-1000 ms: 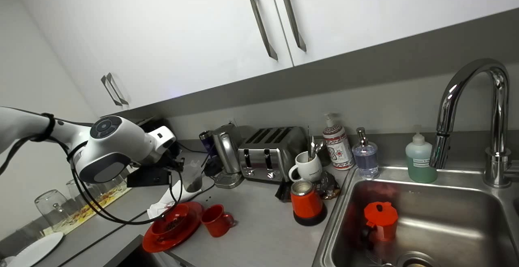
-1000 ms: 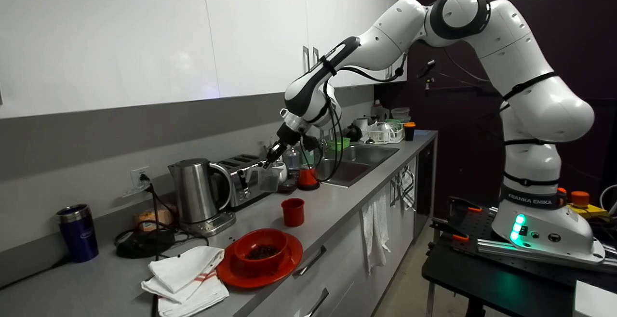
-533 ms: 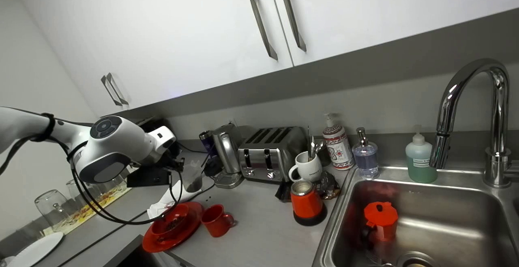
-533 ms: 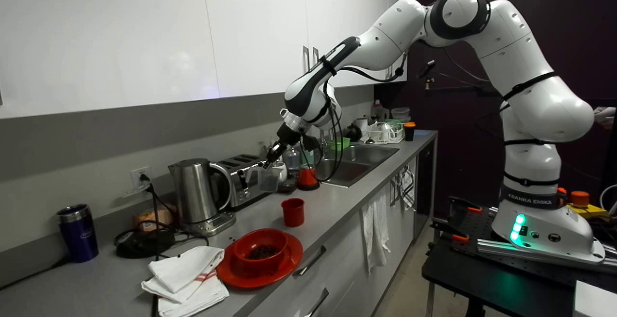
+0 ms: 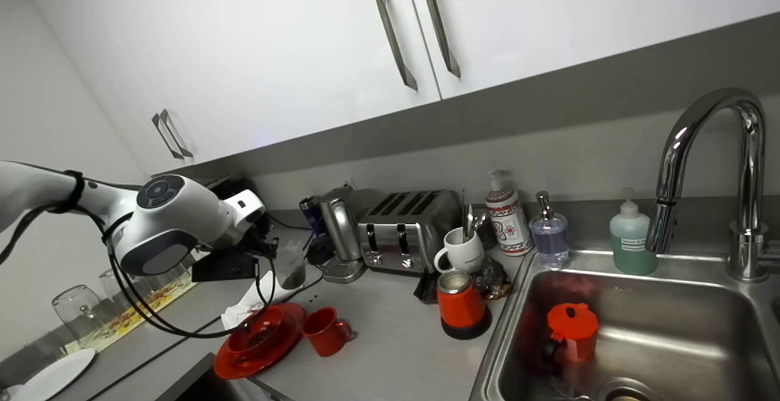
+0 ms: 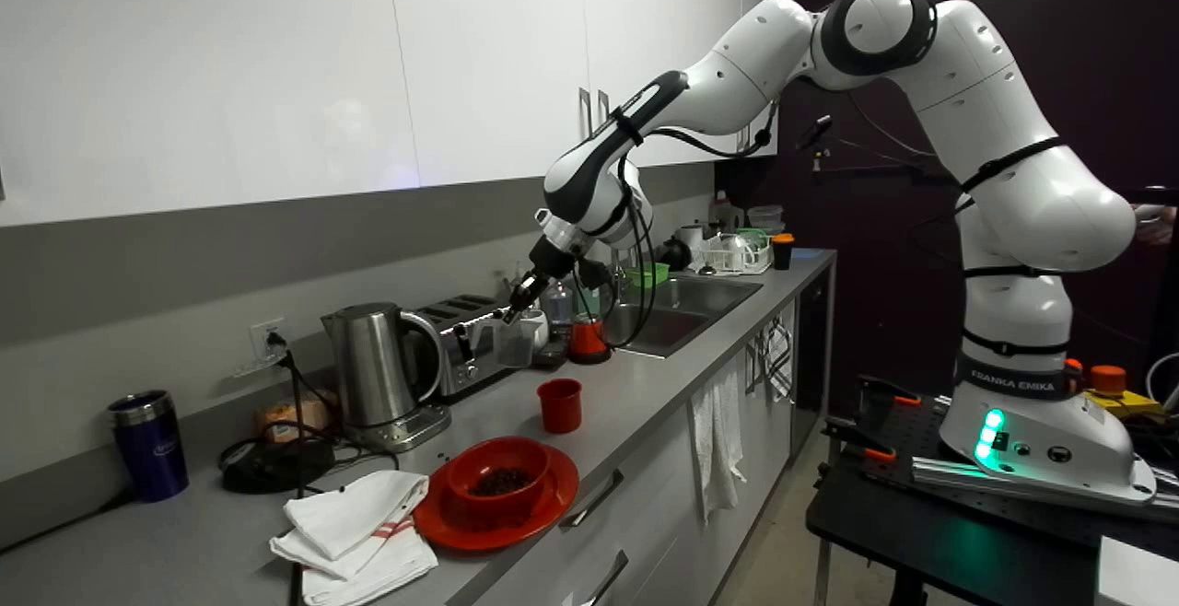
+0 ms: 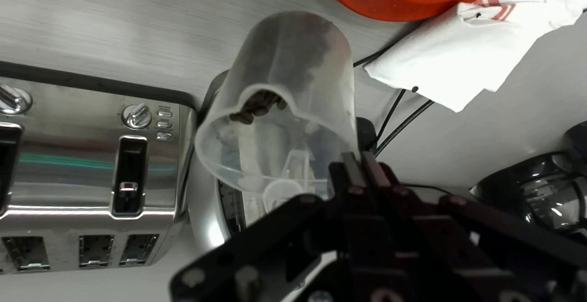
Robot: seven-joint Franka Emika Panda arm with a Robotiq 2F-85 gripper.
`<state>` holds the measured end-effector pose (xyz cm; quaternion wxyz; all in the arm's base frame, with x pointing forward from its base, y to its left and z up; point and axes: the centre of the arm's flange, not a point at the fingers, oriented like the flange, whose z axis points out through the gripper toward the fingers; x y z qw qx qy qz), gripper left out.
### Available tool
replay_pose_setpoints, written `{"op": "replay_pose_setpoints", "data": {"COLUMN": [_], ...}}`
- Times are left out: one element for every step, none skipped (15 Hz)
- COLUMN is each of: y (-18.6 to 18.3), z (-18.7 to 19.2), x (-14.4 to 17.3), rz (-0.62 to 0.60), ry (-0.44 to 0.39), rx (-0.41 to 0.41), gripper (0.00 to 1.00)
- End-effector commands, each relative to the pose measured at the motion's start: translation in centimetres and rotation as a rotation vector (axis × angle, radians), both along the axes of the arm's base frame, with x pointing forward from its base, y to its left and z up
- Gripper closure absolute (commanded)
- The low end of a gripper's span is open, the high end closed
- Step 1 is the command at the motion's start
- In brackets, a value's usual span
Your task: Pick up the jar and pour some of its contents in the bowl
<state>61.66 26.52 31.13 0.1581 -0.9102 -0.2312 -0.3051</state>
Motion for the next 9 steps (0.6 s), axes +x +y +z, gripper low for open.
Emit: {"op": "replay_pose_setpoints", "data": {"y": [-0.6,-0.9,-1.4,-1.8,-2.4,-2.9,-3.7,-4.4,-5.3], "z": [0.8,0.9,1.0,1.1,1.2,1.2,1.2,1.2,1.1], "x": [0.6,0.8,0.9,1.1,1.2,1.4,1.6,1.9,2.2], "rz": [-0.026,-0.033,-0.042,-0.052,-0.064,-0.075,-0.091,-0.105,-0.123], "ry": [-0.021,-0.025,-0.028,-0.033,-0.038,-0.044,-0.050,-0.055,-0.060], "rx": [-0.015,-0.016,-0.018,-0.021,-0.024,-0.028,-0.035,-0.041,-0.049], "gripper": [0.96,0.96,0.96,0.97,0.96,0.96,0.97,0.96,0.96]}}
